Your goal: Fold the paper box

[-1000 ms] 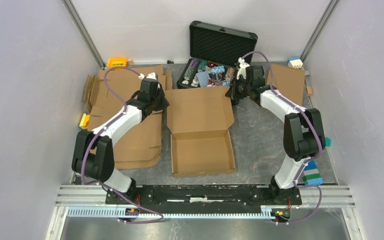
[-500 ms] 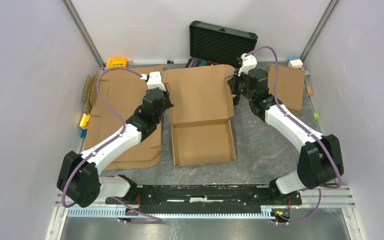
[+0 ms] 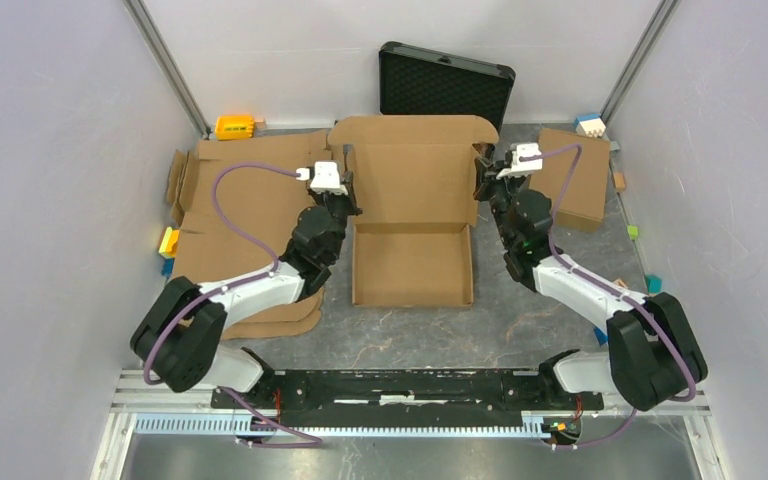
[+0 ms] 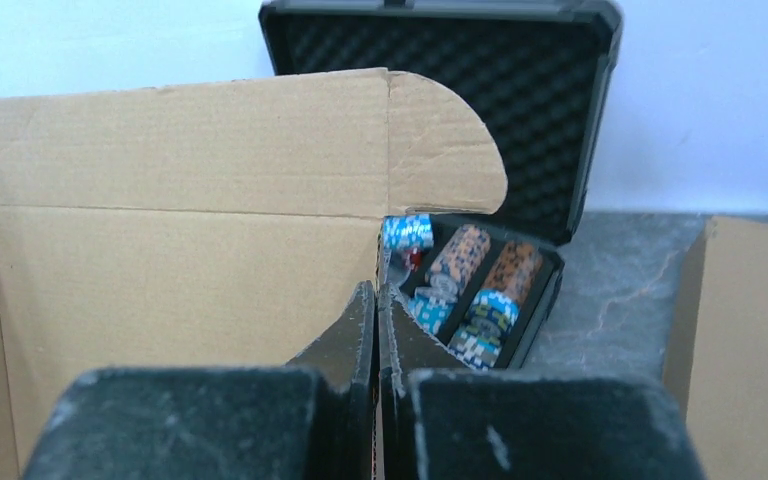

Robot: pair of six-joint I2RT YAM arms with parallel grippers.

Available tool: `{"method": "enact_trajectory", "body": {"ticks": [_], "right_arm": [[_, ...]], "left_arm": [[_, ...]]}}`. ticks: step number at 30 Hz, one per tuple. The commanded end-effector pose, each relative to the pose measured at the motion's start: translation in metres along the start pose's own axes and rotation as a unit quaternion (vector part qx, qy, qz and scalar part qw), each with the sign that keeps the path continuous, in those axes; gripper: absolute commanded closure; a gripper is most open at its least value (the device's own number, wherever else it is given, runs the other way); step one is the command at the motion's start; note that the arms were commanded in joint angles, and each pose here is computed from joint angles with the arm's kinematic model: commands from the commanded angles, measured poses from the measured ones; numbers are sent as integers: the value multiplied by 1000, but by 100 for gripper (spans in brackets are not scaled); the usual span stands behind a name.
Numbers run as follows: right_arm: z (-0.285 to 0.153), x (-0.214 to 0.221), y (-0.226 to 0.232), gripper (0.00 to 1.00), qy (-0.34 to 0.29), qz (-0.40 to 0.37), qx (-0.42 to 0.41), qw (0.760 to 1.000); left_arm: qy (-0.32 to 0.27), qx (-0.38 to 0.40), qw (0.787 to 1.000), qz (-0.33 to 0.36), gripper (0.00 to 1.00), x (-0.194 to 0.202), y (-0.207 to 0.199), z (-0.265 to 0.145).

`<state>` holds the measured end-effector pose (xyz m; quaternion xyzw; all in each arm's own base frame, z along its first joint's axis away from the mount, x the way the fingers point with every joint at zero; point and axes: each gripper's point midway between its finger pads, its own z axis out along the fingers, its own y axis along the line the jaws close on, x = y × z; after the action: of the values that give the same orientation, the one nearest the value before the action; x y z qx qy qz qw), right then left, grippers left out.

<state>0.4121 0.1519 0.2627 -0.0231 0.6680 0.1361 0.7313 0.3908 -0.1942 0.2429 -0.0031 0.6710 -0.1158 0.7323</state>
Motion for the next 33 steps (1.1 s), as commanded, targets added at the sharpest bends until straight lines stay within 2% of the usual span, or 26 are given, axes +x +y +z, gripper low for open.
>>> {"method": "enact_trajectory", "body": {"ticks": [1,4,8,15,23,29,33], "right_arm": [[1,-65,4,100,-156,6,8,988],[19,-64,9,100,-147,-13,4,989],[19,-64,9,100,-168,-26,1,986],[-17,-34,-3,100,-197,-43,30,979],[-35,-9,8,100,-193,-61,12,979],[-44,0,1,100,-183,-54,50,980],[-47,5,6,93,-176,-62,52,981]], "left_arm": [[-123,-17,992,11,97,-64,-11,14],[-135,-28,990,32,97,-69,-12,27],[-156,24,987,43,98,-65,-29,26],[-158,73,985,15,98,-32,-31,0],[-143,89,986,11,98,-8,-32,-17],[-124,87,988,-7,98,7,-31,-29],[-120,96,988,-6,98,15,-38,-34]]}}
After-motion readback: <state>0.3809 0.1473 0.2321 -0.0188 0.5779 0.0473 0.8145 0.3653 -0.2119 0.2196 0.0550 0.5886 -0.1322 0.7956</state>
